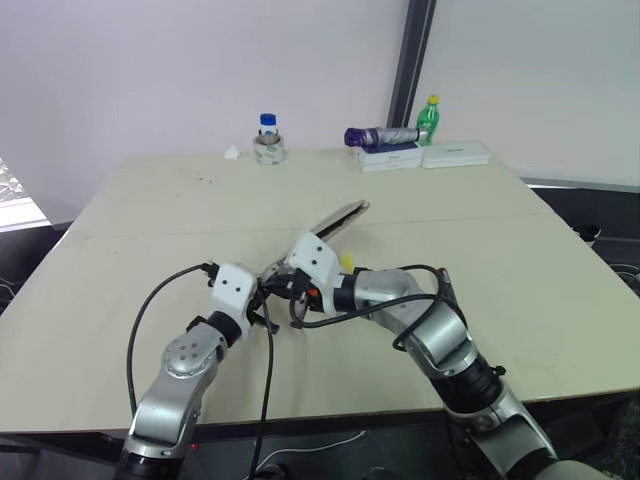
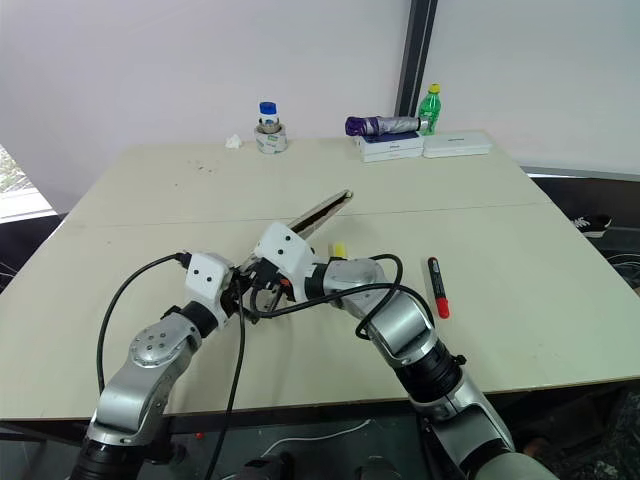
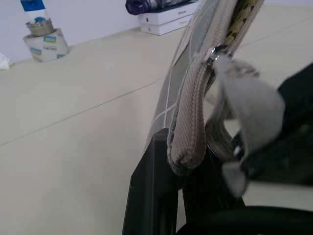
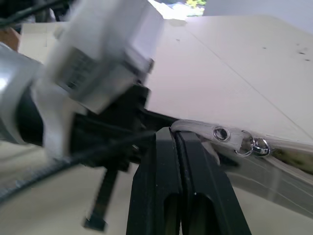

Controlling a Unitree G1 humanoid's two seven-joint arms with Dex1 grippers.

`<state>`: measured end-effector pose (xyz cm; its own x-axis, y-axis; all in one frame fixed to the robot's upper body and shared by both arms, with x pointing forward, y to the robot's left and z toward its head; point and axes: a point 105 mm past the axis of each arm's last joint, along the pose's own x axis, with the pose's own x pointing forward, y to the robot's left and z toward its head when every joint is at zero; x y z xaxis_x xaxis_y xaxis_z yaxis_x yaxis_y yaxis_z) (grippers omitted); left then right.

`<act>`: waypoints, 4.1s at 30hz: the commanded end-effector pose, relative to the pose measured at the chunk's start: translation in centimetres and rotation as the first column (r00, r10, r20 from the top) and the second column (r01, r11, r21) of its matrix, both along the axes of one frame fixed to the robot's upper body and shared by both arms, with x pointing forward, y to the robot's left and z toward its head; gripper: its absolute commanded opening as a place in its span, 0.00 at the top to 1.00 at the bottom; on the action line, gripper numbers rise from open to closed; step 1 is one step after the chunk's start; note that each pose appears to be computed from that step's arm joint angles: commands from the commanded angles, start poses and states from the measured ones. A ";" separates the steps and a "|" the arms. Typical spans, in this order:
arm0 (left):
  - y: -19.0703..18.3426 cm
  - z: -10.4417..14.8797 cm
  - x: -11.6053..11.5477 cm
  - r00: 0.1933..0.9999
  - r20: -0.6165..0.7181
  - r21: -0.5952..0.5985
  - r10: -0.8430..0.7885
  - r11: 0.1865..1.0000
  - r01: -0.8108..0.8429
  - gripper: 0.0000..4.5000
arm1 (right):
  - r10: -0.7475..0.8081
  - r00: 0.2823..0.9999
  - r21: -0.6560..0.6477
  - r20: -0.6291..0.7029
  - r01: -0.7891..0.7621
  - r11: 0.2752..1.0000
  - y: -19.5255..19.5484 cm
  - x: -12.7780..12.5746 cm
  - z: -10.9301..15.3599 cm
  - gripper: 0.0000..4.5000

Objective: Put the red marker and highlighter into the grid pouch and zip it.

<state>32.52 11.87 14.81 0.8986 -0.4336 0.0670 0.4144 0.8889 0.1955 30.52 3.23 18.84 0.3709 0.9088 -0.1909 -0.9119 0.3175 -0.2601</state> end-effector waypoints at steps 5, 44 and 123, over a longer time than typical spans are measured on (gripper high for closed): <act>-0.4 1.4 0.6 0.998 0.052 -0.001 0.018 1.000 -0.018 1.00 | 0.058 0.998 0.034 0.004 -0.058 0.998 0.4 -1.0 1.2 0.99; 4.6 0.3 2.3 0.986 0.105 0.232 0.130 0.961 -0.151 1.00 | -0.607 0.792 -0.173 -0.067 0.590 0.789 -14.0 6.4 -4.3 0.80; -2.4 -1.8 1.5 0.995 0.022 0.318 -0.093 0.945 0.081 1.00 | -0.807 0.582 -0.293 -0.101 0.758 0.583 -30.3 2.1 -3.3 0.02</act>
<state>34.00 9.86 11.99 0.8562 -0.5084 -0.0923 0.4880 0.7369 0.4679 32.43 -26.33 14.65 0.8161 0.2443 -0.5238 -0.4197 0.8736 -0.2463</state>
